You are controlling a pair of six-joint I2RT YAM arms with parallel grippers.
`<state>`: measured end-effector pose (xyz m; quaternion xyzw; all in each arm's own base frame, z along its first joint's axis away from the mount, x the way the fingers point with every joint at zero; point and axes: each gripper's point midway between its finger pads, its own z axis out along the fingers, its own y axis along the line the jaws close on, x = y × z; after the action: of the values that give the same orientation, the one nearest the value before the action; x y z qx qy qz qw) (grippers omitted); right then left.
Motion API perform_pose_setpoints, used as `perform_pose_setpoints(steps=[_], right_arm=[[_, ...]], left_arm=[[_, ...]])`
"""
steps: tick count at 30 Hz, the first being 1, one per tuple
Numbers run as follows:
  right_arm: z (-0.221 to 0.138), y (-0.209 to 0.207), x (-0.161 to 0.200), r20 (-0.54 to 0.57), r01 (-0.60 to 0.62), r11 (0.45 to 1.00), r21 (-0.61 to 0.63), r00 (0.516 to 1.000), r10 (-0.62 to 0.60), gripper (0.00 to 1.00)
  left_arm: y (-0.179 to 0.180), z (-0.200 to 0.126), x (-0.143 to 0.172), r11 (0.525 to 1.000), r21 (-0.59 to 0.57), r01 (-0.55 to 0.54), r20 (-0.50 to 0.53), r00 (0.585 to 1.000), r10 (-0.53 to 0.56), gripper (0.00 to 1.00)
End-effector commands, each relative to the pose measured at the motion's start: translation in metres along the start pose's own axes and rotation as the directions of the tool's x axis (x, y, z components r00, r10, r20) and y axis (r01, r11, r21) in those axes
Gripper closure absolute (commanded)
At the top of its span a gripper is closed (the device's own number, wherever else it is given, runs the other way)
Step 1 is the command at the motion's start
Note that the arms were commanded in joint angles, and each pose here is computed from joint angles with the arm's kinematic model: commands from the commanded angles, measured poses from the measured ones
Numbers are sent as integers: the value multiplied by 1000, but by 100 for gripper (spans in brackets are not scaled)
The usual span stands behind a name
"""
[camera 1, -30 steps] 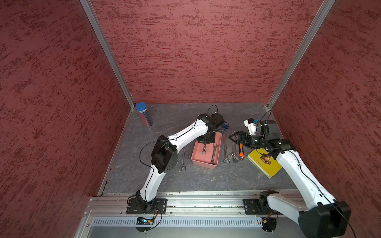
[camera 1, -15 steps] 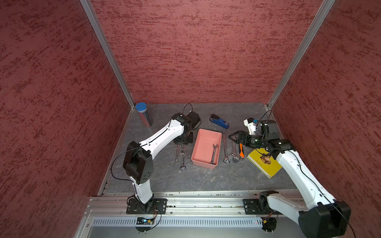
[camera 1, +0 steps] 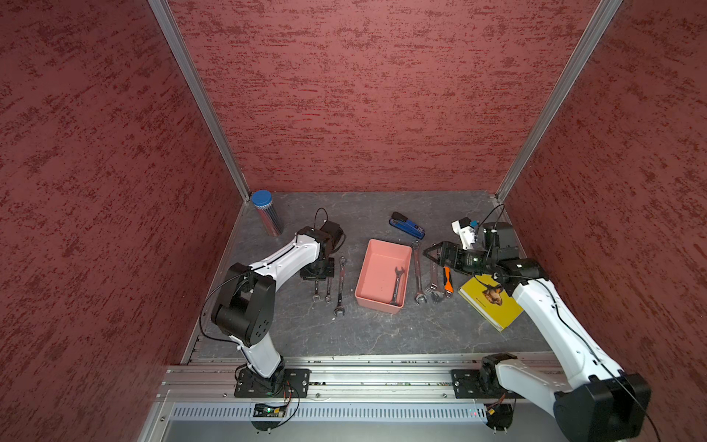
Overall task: Take out the wrench from the storage box
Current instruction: Place the wrench at the center of the board.
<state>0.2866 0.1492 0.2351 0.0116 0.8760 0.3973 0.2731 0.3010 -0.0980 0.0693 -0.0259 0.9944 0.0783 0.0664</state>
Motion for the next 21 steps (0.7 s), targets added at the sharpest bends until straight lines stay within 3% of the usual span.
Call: perform_pose_setpoints(steps=[1, 15, 18, 21], right_arm=[[0, 5, -3, 6, 7, 1000, -13, 1000, -7, 2], [0, 2, -3, 0, 3, 1000, 11, 1000, -3, 2], [-1, 1, -3, 2, 5, 1000, 16, 1000, -5, 1], [-1, 2, -3, 1, 6, 1000, 17, 1000, -6, 1]], left_arm=[[-6, 21, -13, 999, 21, -24, 28, 999, 23, 92], [-12, 60, -4, 999, 40, -33, -43, 998, 34, 88], [-12, 61, -3, 999, 38, -34, -49, 998, 36, 83], [-10, 50, -6, 999, 32, -33, -38, 999, 34, 70]])
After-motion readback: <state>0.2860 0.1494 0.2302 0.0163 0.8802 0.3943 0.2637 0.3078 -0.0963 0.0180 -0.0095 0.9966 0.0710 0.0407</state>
